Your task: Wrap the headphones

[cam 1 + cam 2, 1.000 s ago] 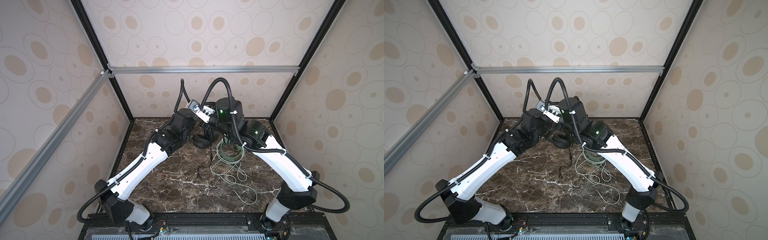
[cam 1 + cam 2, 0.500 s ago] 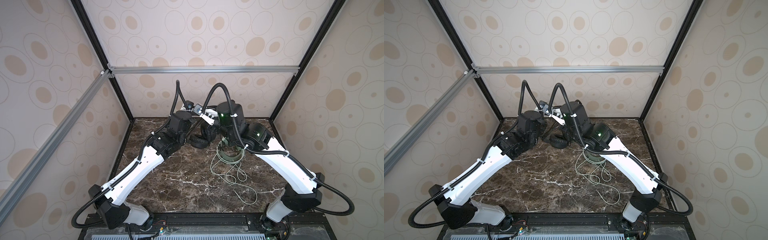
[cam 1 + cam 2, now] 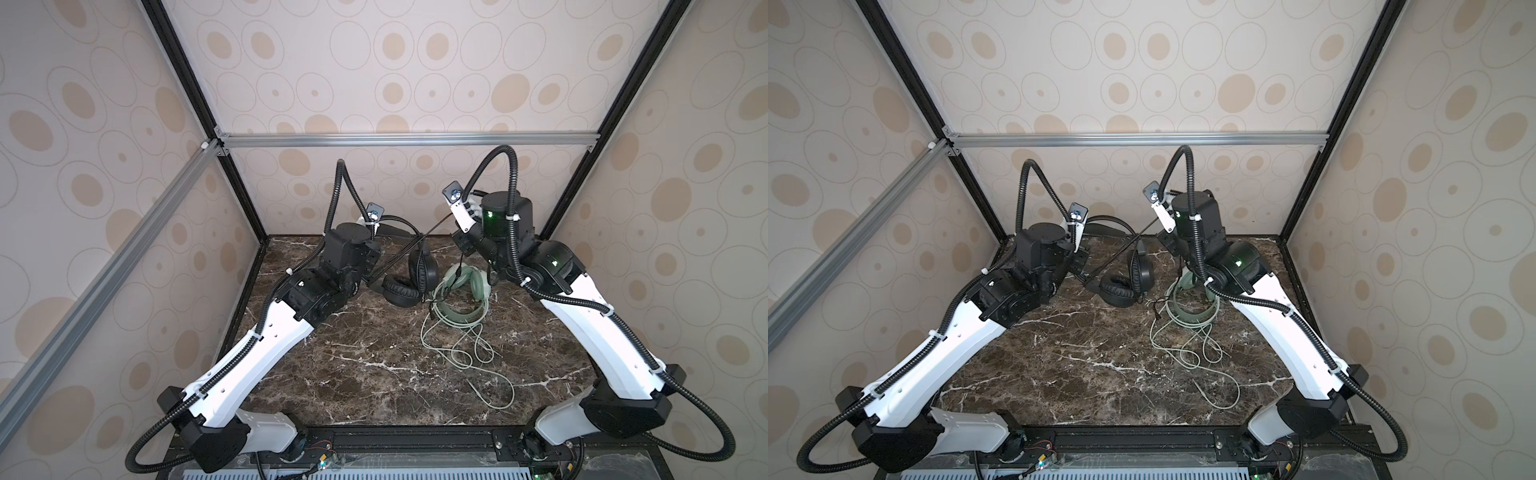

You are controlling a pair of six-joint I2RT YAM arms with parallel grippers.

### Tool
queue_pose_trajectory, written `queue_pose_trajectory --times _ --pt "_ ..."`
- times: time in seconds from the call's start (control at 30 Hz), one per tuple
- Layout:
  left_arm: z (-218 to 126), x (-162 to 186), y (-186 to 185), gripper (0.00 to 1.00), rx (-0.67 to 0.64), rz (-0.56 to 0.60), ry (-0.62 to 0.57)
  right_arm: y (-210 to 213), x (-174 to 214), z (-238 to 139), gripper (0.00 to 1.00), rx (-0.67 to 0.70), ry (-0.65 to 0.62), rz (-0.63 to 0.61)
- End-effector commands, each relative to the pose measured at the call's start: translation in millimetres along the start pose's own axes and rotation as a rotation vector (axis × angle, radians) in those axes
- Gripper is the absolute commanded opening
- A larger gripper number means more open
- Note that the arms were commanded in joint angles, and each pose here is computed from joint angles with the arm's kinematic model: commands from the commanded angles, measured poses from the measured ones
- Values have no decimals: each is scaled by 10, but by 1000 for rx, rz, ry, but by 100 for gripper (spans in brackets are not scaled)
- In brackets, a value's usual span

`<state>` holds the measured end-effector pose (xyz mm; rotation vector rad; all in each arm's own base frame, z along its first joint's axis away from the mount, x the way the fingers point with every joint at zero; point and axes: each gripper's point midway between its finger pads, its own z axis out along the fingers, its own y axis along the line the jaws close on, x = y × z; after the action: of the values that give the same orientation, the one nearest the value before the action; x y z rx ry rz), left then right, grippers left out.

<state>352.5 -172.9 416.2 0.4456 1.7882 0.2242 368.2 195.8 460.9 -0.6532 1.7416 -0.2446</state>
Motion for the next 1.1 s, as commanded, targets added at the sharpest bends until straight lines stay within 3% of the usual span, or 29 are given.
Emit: queue_pose_trajectory --times 0.0,0.17,0.47,1.07 --pt "-199 -175 39 0 66 -73 -60 -195 80 62 13 13 -26 197" --pt "-300 -235 -82 0 174 -99 -90 -205 349 289 12 -23 20 289" --pt "-397 -362 -242 0 299 -139 -119 18 556 521 12 -103 41 337" --pt "-638 -1227 -157 0 424 -313 -280 692 237 284 18 -513 -295 473"
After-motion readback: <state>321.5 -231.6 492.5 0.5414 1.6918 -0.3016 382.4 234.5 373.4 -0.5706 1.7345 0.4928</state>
